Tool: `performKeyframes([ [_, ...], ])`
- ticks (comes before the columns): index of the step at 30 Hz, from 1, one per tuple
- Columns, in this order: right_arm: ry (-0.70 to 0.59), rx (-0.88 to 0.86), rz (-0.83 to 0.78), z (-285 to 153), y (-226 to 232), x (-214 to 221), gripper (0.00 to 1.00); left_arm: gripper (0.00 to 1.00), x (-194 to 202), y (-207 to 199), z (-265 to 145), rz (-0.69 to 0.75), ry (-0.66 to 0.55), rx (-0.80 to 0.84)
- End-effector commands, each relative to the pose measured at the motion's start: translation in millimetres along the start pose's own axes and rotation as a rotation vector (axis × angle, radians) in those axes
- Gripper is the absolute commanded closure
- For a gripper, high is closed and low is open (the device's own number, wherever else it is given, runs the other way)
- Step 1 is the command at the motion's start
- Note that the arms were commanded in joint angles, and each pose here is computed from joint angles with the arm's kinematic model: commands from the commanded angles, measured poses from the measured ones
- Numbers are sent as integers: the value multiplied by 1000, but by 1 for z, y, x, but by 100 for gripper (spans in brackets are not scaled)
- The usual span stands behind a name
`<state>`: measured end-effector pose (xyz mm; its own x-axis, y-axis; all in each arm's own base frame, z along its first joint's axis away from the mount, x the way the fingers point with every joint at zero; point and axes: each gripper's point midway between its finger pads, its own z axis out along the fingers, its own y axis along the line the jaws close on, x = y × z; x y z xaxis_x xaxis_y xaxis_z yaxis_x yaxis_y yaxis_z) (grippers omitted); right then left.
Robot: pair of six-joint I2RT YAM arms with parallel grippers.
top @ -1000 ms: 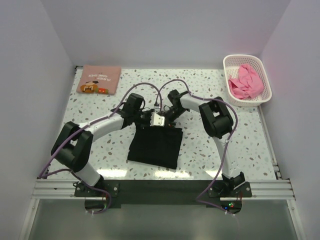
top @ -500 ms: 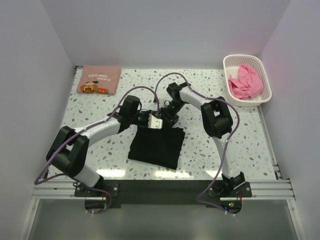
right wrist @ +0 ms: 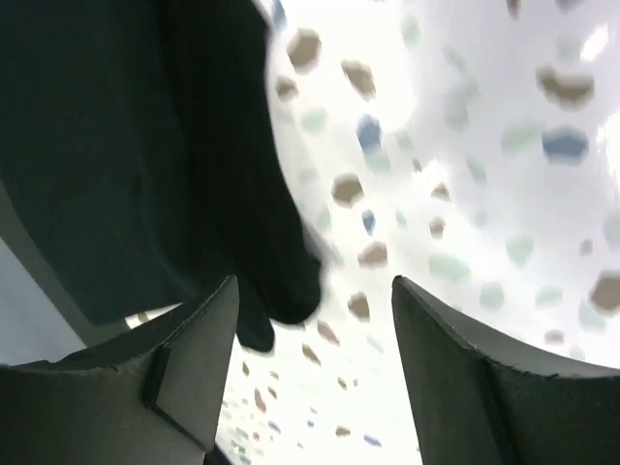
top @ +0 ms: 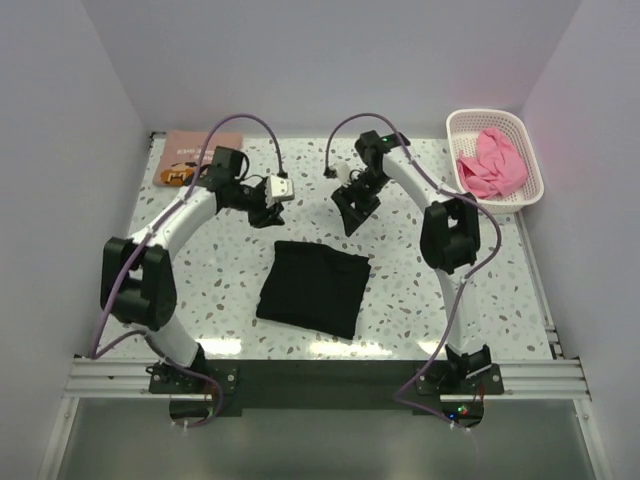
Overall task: Fold and stack the t-shirts
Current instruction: Fold the tshirt
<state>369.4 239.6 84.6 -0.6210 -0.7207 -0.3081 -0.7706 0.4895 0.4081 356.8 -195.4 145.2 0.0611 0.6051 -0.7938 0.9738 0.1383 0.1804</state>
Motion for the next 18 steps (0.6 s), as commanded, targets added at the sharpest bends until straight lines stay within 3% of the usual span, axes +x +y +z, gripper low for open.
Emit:
performKeyframes([
  [1,114,-42,37,-44,28,50,32,54,19,-20,-3,-253,26,176],
  [6,103,-87,49,-32,37,61,35,47,38,-6,13,-349,77,253],
  [18,125,-159,63,-3,41,78,42,46,66,-29,24,-400,130,370],
])
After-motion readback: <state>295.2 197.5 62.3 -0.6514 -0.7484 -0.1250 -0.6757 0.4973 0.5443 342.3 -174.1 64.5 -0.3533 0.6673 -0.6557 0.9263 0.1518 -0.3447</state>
